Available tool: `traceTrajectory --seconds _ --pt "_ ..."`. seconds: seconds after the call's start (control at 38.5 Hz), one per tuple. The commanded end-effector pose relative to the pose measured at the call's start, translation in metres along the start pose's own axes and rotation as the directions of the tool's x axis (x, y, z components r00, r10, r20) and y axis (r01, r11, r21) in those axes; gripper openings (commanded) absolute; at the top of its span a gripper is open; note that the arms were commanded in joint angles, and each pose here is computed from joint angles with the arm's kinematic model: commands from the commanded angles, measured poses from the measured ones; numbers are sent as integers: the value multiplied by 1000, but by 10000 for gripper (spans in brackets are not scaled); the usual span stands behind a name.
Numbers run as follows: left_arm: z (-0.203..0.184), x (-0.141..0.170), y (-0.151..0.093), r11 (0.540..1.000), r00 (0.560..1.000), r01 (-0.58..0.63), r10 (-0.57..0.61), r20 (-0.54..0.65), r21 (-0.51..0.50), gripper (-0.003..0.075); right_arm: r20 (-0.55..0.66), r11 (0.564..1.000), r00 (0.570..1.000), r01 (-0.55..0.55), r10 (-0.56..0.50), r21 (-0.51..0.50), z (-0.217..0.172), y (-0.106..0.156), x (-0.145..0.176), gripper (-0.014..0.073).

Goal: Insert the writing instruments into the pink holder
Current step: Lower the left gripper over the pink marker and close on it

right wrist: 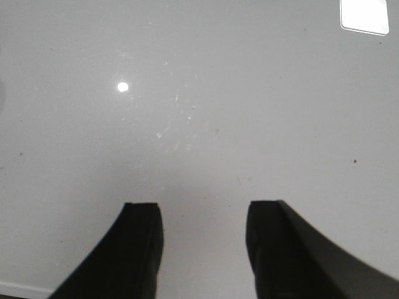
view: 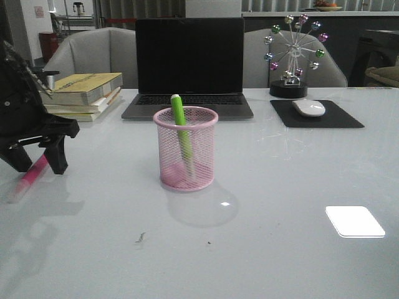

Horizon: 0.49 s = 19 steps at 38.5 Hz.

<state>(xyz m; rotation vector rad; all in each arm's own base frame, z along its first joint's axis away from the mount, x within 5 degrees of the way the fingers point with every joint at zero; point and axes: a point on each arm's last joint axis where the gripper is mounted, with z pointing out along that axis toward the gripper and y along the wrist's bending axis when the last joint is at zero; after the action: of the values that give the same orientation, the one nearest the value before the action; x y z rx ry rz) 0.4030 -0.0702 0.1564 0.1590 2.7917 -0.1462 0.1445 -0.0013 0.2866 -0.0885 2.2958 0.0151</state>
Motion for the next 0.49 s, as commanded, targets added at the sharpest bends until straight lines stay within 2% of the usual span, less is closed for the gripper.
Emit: traceTrajectory --seconds 0.0,0.05,0.21,0.34,0.47 --pt "-21 -11 -5 1000 998 -2 1 68 11 293 91 1000 996 -2 1 11 -7 -1 -13 435" --pt "-21 -10 -5 1000 998 -2 1 61 11 222 91 1000 996 -2 1 11 -7 -1 -13 435" --pt "-21 -9 -5 1000 999 -2 1 54 11 88 91 1000 996 -2 1 11 -7 -1 -13 435" --pt "-28 -15 -6 1000 998 -11 11 56 14 92 91 1000 996 -2 1 11 -7 -1 -13 435" --pt "-51 -32 -9 1000 990 -20 17 139 18 92 91 1000 996 -2 1 11 -7 -1 -13 435"
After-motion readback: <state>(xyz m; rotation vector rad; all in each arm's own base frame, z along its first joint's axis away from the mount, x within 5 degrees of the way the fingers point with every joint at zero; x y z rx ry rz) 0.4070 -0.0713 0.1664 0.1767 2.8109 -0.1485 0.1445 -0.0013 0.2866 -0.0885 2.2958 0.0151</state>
